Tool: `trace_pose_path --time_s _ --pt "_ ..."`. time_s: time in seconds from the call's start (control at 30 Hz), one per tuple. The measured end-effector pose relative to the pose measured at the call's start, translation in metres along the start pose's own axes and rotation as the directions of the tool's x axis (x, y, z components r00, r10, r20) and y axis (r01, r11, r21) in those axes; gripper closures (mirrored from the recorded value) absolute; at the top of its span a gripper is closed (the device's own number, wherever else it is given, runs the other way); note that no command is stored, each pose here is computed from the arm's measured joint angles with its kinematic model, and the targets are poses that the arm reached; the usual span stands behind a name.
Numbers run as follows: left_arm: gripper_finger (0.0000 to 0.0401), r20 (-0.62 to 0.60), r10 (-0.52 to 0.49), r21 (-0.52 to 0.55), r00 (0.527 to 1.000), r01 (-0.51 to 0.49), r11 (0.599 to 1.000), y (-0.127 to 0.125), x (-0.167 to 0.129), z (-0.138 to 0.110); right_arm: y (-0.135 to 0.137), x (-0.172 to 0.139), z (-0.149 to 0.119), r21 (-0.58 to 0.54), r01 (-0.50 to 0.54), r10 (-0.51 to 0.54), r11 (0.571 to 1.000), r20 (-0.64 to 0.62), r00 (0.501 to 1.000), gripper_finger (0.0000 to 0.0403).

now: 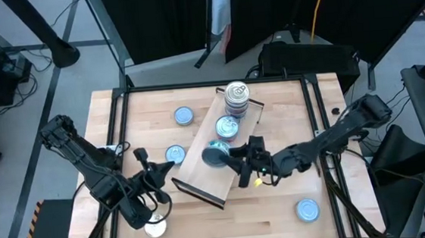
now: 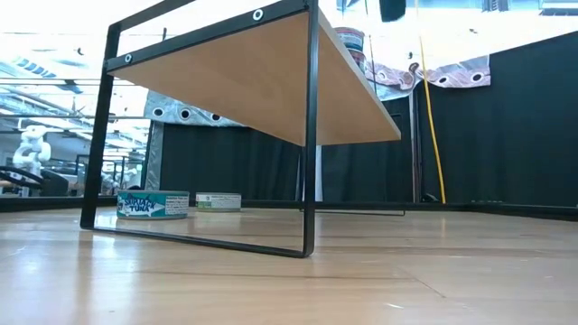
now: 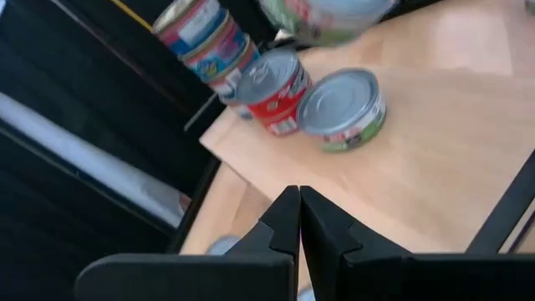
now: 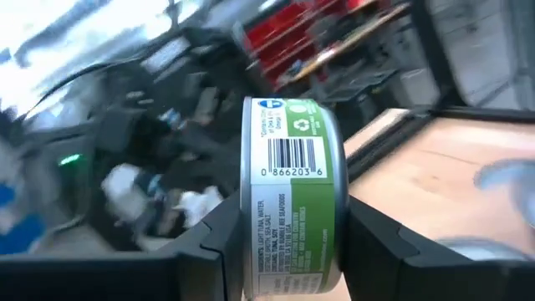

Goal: Stack canned seafood by type on shelf
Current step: Stack the green tuna can on top of the green tuna can on the shelf

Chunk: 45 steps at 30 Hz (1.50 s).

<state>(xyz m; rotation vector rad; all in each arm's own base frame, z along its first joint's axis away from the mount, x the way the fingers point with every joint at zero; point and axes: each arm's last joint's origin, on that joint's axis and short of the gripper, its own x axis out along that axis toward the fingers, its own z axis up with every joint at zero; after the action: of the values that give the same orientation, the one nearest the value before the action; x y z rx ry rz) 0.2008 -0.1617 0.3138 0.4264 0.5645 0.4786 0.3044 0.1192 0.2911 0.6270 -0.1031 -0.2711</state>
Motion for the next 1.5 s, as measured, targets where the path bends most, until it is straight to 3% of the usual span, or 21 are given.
trace_pose_path --time_s 0.17,0.63,1.07,1.33,1.5 --pt "0.0386 -0.047 -0.018 -0.012 0.999 0.018 1.0 0.002 -0.002 -0.006 -0.017 0.003 -0.023 0.14 0.033 -0.047 0.99 0.1 0.994 0.026" --pt "0.0386 -0.053 -0.037 0.049 0.998 0.04 0.998 0.0 -0.007 -0.009 -0.029 0.008 -0.036 0.293 0.125 -0.149 0.948 0.06 0.987 0.0259" --pt "0.0386 -0.053 -0.036 0.055 0.998 0.039 0.998 0.001 -0.007 -0.009 -0.044 0.011 -0.042 0.358 0.233 -0.247 0.904 -0.006 0.969 0.0259" --pt "0.0386 -0.053 -0.037 0.055 0.998 0.04 0.998 0.001 -0.007 -0.009 -0.046 0.012 -0.041 0.363 0.234 -0.243 0.902 -0.02 0.97 0.0259" --pt "0.0386 -0.053 -0.037 0.055 0.998 0.04 0.998 0.001 -0.007 -0.009 -0.046 0.012 -0.043 0.349 0.236 -0.239 0.907 -0.036 0.97 0.0229"
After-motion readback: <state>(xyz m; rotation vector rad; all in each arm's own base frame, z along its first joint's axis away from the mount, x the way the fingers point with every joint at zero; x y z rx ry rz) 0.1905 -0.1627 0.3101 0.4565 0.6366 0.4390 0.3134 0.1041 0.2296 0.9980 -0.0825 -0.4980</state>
